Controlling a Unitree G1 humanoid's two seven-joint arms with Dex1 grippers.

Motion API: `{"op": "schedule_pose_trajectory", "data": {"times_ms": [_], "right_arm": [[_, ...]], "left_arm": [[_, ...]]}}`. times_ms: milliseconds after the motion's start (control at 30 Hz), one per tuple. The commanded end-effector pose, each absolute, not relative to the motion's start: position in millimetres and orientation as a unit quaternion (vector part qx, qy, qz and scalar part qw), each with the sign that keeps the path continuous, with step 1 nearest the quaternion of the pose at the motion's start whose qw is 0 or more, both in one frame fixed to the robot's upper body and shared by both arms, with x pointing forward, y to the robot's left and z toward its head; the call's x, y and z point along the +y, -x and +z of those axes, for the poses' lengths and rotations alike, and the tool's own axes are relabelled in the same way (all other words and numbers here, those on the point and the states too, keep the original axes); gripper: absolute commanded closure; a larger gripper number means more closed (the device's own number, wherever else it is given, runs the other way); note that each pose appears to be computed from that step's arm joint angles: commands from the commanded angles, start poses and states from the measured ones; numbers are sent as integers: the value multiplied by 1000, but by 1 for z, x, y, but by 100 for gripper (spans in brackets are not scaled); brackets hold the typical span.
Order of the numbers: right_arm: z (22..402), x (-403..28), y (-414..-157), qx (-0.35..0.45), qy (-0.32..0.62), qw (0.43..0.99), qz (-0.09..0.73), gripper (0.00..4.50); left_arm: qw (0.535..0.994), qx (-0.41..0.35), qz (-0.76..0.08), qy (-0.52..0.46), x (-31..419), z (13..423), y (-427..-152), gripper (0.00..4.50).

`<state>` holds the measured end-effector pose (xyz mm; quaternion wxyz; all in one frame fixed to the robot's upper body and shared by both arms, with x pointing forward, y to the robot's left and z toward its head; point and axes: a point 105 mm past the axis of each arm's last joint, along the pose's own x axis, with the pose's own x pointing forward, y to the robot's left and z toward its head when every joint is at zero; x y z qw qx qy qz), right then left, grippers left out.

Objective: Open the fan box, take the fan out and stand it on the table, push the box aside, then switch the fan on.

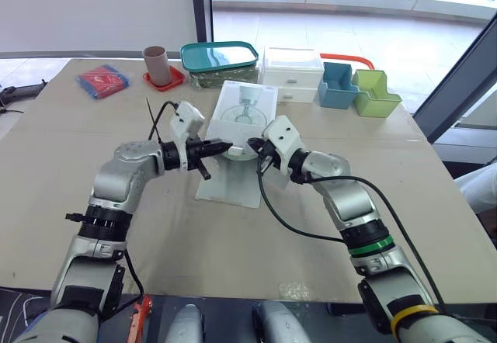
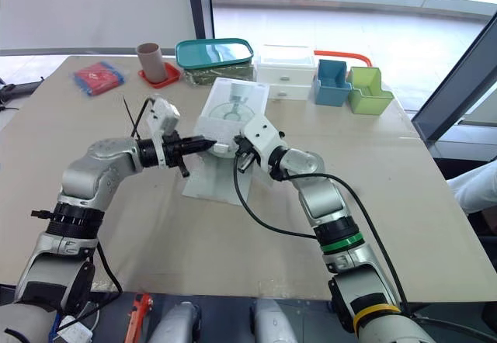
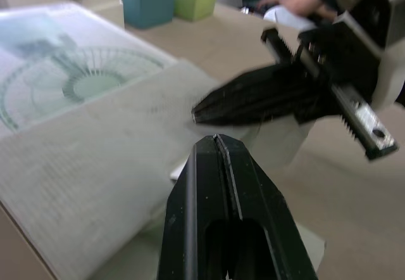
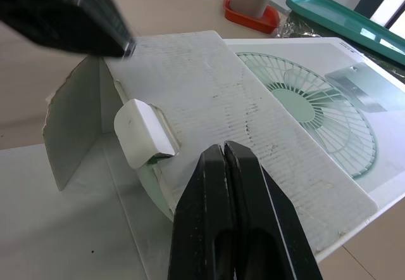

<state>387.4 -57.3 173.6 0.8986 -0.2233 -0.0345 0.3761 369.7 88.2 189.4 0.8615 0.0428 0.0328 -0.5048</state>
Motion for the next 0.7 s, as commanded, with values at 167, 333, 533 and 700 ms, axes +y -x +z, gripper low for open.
{"op": "schedule_pose_trajectory", "data": {"times_ms": [167, 333, 533, 700], "right_arm": [[178, -61, -390, -42, 228, 902, 364, 448], [179, -61, -390, -43, 227, 903, 363, 448], [180, -61, -391, -45, 228, 903, 361, 448], [179, -60, -391, -45, 227, 902, 363, 448]], "left_arm": [[862, 65, -484, -137, 94, 171, -376, 450], [859, 77, -483, -153, 100, 172, -376, 450], [863, 103, -463, -176, 125, 176, -378, 450], [883, 105, -422, -174, 143, 178, -386, 450]]}}
